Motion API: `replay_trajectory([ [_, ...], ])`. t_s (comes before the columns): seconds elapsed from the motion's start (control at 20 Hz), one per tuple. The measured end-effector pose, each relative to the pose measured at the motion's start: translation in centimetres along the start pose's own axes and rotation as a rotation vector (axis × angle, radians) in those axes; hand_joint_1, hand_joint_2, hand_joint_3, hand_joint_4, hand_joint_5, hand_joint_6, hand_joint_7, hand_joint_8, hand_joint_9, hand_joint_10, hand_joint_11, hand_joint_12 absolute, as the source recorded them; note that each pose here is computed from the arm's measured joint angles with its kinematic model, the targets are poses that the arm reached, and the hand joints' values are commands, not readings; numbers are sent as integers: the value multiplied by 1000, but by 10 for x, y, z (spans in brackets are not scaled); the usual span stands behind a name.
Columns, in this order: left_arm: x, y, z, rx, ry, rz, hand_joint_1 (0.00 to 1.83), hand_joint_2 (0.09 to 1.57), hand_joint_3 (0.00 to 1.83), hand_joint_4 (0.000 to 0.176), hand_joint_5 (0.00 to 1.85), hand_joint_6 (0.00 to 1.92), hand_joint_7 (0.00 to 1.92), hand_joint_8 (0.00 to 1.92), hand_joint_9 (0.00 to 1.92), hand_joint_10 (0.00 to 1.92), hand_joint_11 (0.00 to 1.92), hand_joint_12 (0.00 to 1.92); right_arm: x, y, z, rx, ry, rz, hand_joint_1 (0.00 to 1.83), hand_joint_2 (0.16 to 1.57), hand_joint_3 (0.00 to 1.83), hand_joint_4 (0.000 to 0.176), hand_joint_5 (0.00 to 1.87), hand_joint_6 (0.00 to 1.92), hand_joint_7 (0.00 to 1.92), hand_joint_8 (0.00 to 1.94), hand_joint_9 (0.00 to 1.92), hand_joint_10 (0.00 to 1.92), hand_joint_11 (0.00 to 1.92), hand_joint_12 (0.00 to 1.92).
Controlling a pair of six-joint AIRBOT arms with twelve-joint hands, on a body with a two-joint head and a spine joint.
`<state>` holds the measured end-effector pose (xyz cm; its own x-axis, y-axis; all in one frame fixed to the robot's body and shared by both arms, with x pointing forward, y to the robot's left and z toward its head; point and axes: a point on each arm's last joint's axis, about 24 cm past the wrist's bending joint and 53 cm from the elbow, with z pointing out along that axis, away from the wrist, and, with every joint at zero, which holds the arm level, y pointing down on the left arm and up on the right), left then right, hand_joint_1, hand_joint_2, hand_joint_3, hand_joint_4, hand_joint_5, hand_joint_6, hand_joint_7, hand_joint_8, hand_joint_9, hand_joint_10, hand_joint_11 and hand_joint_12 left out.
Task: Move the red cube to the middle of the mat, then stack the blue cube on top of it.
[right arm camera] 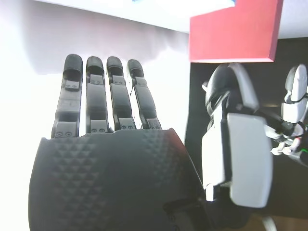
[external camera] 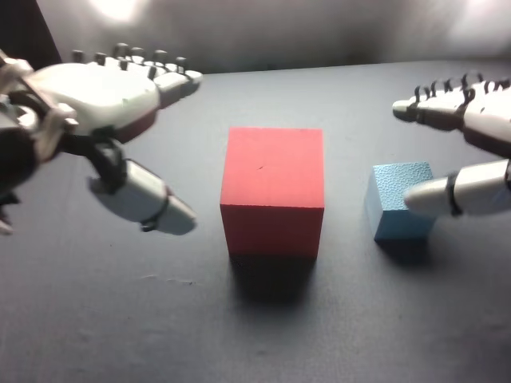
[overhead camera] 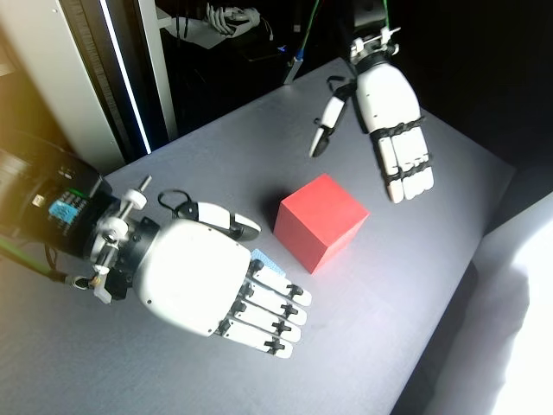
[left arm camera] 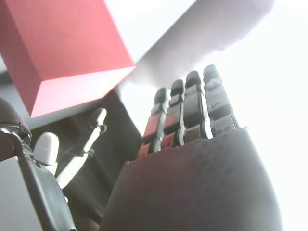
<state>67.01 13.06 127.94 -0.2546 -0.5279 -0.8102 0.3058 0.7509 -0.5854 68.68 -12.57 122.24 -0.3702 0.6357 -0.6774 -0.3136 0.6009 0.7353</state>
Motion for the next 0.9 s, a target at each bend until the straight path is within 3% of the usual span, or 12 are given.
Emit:
replay_trajectory([
  [0.1, -4, 6, -3, 11, 11, 31, 658, 799, 0, 0, 0, 0, 0, 0, 0, 0, 0, 0, 3, 0, 1, 1, 7, 7, 1096, 916, 1, 0, 61, 1, 37, 3, 43, 3, 0, 252],
  [0.2, -8, 13, -8, 23, 23, 52, 733, 812, 0, 0, 0, 0, 0, 0, 0, 0, 0, 0, 4, -1, 3, 7, 4, 24, 1156, 885, 0, 0, 206, 11, 228, 7, 228, 23, 0, 691],
  [0.25, -9, 16, -12, 33, 25, 61, 739, 812, 0, 0, 0, 0, 0, 0, 0, 0, 0, 0, 5, -4, 7, 10, 2, 27, 1151, 890, 0, 0, 252, 16, 283, 13, 285, 30, 0, 824],
  [0.4, -4, 26, -21, 36, 66, 86, 680, 836, 7, 0, 0, 0, 0, 0, 0, 0, 0, 0, 10, -9, 9, 35, 11, 90, 1170, 891, 0, 0, 386, 27, 425, 22, 419, 42, 0, 1062],
  [0.5, -7, 29, -27, 42, 69, 105, 729, 830, 2, 0, 0, 0, 0, 0, 0, 0, 0, 0, 15, -15, 9, 64, 26, 151, 1176, 889, 0, 0, 452, 13, 496, 7, 474, 23, 3, 1114],
  [0.65, -4, 37, -29, 39, 93, 129, 698, 845, 7, 0, 0, 0, 0, 0, 0, 0, 0, 0, 19, -15, 11, 68, 33, 170, 1161, 903, 6, 0, 485, 15, 528, 10, 493, 21, 1, 1111],
  [0.9, 8, 29, -30, 92, 146, 192, 680, 855, 8, 0, 0, 0, 0, 0, 0, 0, 0, 0, 31, -10, 16, 62, 52, 192, 1142, 915, 8, 0, 524, 18, 565, 12, 522, 22, 11, 1124],
])
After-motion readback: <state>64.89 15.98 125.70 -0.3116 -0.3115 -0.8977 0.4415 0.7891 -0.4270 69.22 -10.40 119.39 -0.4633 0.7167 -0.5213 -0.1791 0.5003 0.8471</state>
